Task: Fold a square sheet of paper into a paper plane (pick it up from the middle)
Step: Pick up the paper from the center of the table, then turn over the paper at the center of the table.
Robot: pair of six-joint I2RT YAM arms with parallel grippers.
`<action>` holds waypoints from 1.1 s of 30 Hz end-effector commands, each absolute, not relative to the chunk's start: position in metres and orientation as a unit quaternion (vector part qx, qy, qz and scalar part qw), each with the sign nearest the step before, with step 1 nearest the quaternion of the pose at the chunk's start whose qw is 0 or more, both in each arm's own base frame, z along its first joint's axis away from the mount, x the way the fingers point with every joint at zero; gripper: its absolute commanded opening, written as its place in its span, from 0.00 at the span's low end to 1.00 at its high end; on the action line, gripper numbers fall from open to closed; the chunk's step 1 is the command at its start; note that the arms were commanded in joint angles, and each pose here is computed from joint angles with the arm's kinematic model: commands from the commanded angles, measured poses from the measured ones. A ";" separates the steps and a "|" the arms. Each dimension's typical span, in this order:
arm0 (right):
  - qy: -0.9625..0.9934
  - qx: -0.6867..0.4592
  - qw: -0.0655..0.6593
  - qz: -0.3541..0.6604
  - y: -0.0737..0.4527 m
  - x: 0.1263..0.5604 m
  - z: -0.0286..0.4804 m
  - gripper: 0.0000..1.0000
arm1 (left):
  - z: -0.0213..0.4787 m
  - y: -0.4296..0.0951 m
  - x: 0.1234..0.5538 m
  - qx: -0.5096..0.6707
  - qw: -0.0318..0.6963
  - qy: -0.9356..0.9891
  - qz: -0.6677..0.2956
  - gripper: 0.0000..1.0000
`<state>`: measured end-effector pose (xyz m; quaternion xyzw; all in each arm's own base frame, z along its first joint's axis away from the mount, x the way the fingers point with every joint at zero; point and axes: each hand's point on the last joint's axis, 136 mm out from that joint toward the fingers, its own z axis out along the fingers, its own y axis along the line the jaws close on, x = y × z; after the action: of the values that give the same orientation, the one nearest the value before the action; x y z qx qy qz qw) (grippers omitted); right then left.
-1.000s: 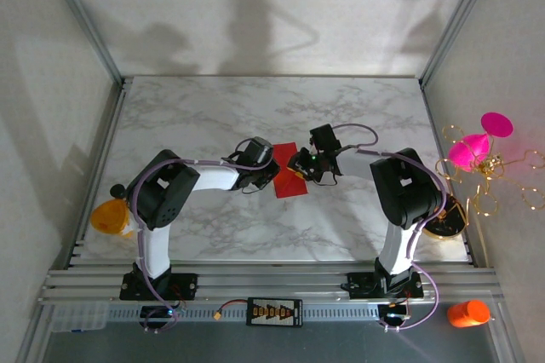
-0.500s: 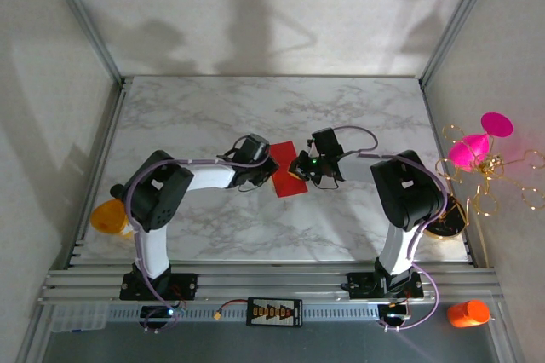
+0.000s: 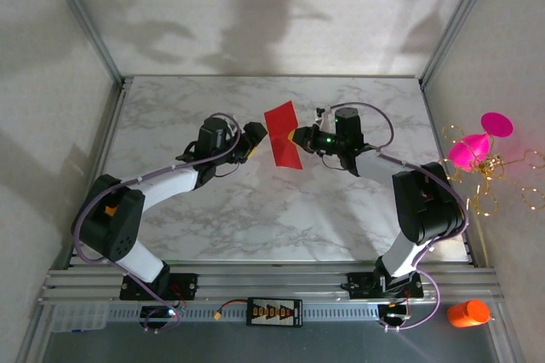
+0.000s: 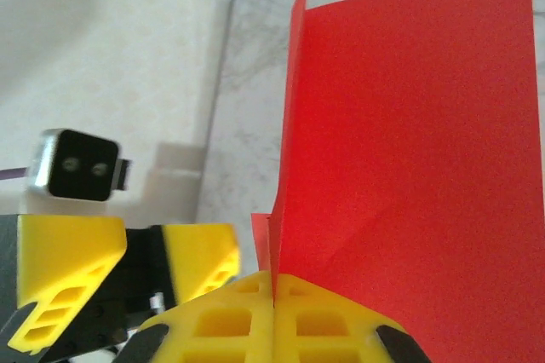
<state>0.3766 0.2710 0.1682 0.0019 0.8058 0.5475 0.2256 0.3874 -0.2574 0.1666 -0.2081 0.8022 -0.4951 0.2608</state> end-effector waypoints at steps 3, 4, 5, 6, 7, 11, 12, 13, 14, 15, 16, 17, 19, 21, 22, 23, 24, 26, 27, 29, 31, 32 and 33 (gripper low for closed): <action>0.750 -0.043 0.205 0.627 0.283 0.362 0.209 0.03 | 0.204 -0.280 0.372 -0.151 0.264 0.746 -0.592 0.89; 0.747 -0.041 0.201 0.633 0.283 0.361 0.211 0.02 | 0.202 -0.284 0.370 -0.146 0.261 0.748 -0.593 0.92; 0.744 -0.040 0.196 0.637 0.284 0.360 0.212 0.03 | 0.202 -0.287 0.369 -0.139 0.259 0.749 -0.594 0.94; 0.741 -0.040 0.193 0.642 0.284 0.359 0.213 0.03 | 0.202 -0.292 0.367 -0.133 0.257 0.750 -0.594 0.96; 0.740 -0.038 0.189 0.645 0.284 0.359 0.214 0.03 | 0.202 -0.296 0.366 -0.126 0.256 0.751 -0.596 0.97; 0.738 -0.033 0.175 0.651 0.285 0.357 0.211 0.03 | 0.207 -0.305 0.366 -0.112 0.251 0.748 -0.605 0.93; 0.738 -0.031 0.173 0.652 0.285 0.357 0.210 0.03 | 0.208 -0.305 0.367 -0.112 0.252 0.746 -0.606 0.89; 0.738 -0.029 0.170 0.652 0.285 0.356 0.209 0.04 | 0.210 -0.306 0.368 -0.111 0.252 0.743 -0.610 0.85; 0.738 -0.027 0.168 0.653 0.285 0.356 0.209 0.04 | 0.212 -0.307 0.368 -0.110 0.251 0.740 -0.614 0.81; 0.737 -0.024 0.167 0.654 0.284 0.356 0.208 0.04 | 0.214 -0.308 0.368 -0.109 0.250 0.737 -0.619 0.75; 0.737 -0.021 0.166 0.655 0.283 0.357 0.208 0.04 | 0.216 -0.307 0.368 -0.109 0.252 0.734 -0.621 0.70; 0.737 -0.020 0.166 0.655 0.282 0.357 0.207 0.04 | 0.217 -0.307 0.368 -0.110 0.254 0.733 -0.622 0.65; 0.738 -0.016 0.165 0.654 0.281 0.358 0.206 0.04 | 0.218 -0.302 0.372 -0.118 0.263 0.733 -0.616 0.55; 0.739 -0.015 0.164 0.653 0.280 0.358 0.203 0.04 | 0.217 -0.298 0.374 -0.127 0.271 0.734 -0.610 0.47; 0.740 -0.013 0.163 0.652 0.280 0.359 0.202 0.04 | 0.216 -0.296 0.376 -0.132 0.273 0.735 -0.607 0.43; 0.741 -0.012 0.162 0.652 0.280 0.359 0.202 0.05 | 0.217 -0.296 0.376 -0.133 0.274 0.734 -0.607 0.40; 0.741 -0.012 0.161 0.652 0.280 0.358 0.201 0.05 | 0.219 -0.295 0.377 -0.134 0.275 0.732 -0.609 0.36; 0.744 -0.010 0.161 0.649 0.279 0.359 0.199 0.06 | 0.218 -0.295 0.378 -0.137 0.274 0.732 -0.608 0.29; 0.745 -0.009 0.161 0.647 0.279 0.359 0.197 0.07 | 0.217 -0.294 0.379 -0.141 0.273 0.733 -0.606 0.27; 0.750 -0.008 0.165 0.640 0.278 0.361 0.196 0.12 | 0.212 -0.292 0.382 -0.148 0.272 0.739 -0.598 0.20; 0.759 -0.005 0.171 0.628 0.276 0.364 0.193 0.18 | 0.207 -0.290 0.383 -0.152 0.270 0.746 -0.589 0.13; 0.765 -0.004 0.177 0.619 0.274 0.366 0.192 0.23 | 0.204 -0.289 0.384 -0.153 0.271 0.752 -0.581 0.10; 0.773 0.000 0.184 0.607 0.271 0.369 0.190 0.29 | 0.201 -0.288 0.386 -0.155 0.271 0.758 -0.572 0.08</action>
<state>0.3608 0.2781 0.1924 0.0002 0.7571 0.6326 0.1630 0.3758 -0.2932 0.1934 -0.1549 0.7543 -0.5862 0.2519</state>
